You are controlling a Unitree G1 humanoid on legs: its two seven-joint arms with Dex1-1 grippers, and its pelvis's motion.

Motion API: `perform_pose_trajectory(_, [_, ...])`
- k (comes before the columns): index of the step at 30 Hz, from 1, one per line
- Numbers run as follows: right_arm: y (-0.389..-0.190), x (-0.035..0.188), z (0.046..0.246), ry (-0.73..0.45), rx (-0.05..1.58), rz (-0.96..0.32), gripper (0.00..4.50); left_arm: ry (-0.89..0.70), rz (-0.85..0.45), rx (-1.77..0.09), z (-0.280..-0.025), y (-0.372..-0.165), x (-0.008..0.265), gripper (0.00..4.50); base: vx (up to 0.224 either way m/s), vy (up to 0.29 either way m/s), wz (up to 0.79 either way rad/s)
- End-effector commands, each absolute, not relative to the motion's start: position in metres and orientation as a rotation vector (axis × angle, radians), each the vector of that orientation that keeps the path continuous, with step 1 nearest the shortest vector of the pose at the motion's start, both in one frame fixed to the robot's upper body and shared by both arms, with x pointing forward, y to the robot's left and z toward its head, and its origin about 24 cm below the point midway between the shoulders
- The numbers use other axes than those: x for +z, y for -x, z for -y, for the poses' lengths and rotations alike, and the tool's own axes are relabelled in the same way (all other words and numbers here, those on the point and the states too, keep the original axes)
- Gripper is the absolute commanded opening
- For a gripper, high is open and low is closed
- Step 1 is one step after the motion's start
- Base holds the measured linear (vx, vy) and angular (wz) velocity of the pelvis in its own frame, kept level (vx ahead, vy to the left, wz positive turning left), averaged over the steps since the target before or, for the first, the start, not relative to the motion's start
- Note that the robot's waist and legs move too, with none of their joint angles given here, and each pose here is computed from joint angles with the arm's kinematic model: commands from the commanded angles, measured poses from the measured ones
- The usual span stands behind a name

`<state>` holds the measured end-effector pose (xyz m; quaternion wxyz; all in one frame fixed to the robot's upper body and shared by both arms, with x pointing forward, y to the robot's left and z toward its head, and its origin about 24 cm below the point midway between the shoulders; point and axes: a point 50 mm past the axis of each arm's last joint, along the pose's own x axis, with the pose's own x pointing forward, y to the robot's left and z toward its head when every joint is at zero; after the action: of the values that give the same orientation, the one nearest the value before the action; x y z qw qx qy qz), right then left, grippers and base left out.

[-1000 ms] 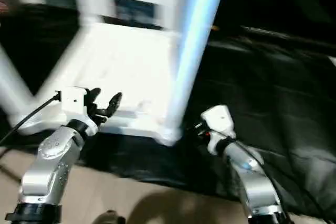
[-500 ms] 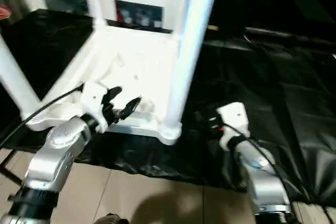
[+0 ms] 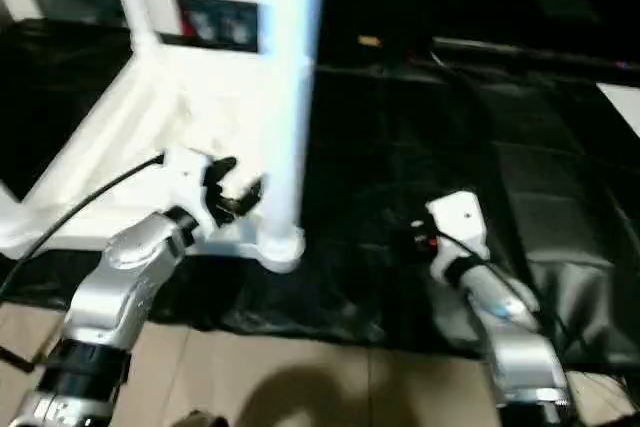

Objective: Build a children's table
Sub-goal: Rotate leg to tighten

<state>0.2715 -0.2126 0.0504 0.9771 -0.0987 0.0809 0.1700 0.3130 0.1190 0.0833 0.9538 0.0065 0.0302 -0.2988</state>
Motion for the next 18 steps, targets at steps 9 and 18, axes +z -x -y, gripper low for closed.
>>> perform_pose_trajectory(9, [-0.256, 0.055, 0.208, 0.254, 0.704, -0.241, 4.31, -0.269, -0.233, -1.014, -0.15, -0.305, 0.089, 4.44, -0.003, -0.01, -0.03])
perform_pose_trajectory(18, [-0.248, 0.052, 0.202, 0.334, 0.935, -0.314, 4.31, -0.432, -0.334, -1.305, -0.15, -0.31, 0.085, 4.16, 0.0, 0.0, 0.0])
